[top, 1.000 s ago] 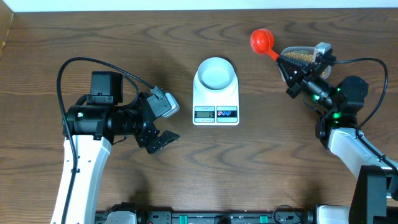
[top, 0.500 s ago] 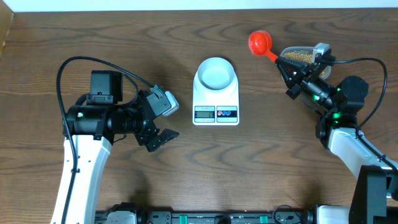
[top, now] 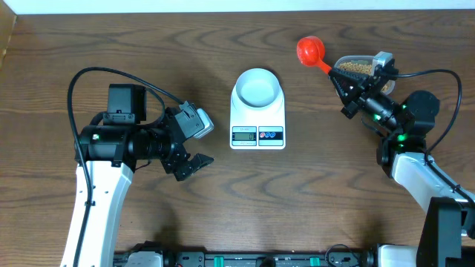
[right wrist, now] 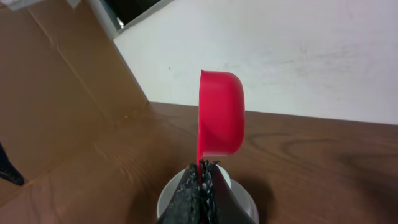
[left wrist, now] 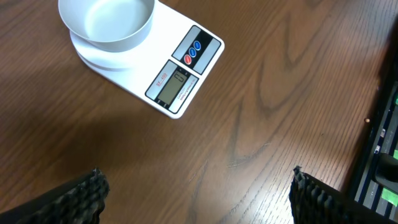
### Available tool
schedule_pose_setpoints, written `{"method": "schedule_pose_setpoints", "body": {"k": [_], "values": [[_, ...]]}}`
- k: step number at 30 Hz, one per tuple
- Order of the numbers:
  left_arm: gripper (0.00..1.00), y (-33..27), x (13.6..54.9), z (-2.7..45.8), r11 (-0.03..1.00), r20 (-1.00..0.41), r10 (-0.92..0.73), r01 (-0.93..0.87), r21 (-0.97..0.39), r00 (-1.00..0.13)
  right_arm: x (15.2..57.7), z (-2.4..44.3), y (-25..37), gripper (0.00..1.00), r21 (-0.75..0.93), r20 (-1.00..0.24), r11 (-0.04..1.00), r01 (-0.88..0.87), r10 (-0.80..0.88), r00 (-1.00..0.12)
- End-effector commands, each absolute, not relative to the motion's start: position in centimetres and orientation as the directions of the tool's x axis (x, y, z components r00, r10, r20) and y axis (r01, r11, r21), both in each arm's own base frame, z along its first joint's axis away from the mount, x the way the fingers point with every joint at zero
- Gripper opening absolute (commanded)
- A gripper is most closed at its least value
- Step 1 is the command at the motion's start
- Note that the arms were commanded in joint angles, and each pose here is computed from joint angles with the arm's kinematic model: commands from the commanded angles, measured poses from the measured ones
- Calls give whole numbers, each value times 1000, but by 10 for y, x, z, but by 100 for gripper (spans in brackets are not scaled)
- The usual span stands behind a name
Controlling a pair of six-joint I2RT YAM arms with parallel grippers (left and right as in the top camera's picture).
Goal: Scoop item into bowl and weigh 50g on scale
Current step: 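Tilt the red scoop with the right gripper and lower it over the soybean tub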
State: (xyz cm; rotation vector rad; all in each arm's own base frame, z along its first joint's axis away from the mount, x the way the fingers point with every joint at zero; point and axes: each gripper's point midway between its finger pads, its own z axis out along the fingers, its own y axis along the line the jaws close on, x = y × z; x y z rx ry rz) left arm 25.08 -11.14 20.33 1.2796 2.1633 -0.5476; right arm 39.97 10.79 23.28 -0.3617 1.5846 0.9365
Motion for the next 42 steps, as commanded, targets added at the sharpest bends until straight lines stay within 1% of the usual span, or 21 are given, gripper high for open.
{"method": "schedule_pose_setpoints", "body": {"k": [1,5,7,12,15,21,27,31,39,42], "values": [[95,-111,254,208,454,-654,659,890,-46,-371,403,240,107,1,290,-957,633,-718,209,-202],[95,-111,254,208,454,-654,659,890,-46,-371,417,218,103,1,291,-948,678,-675,109,-299],[96,-111,254,208,454,-654,659,890,-46,-371,424,215,99,1,274,-943,707,-653,64,-326],[95,-111,254,208,454,-654,659,890,-46,-371,438,224,79,1,174,-926,807,-564,-61,-373],[96,-111,254,208,454,-654,659,890,-46,-371,438,237,61,1,85,-906,864,-496,-139,-399],[95,-111,254,208,454,-654,659,890,-46,-371,427,253,48,1,30,-903,904,-427,-159,-400],[95,-111,254,208,454,-654,659,890,-46,-371,415,229,12,1,-40,-827,967,-250,-173,-536],[95,-111,254,208,454,-654,659,890,-46,-371,409,223,-1,1,-77,-800,979,-189,-173,-574],[95,-111,254,208,454,-654,659,890,-46,-371,399,211,-16,1,-115,-748,985,-126,-170,-642],[95,-111,254,208,454,-654,659,890,-46,-371,395,215,-20,1,-125,-732,986,-108,-165,-661]]}}
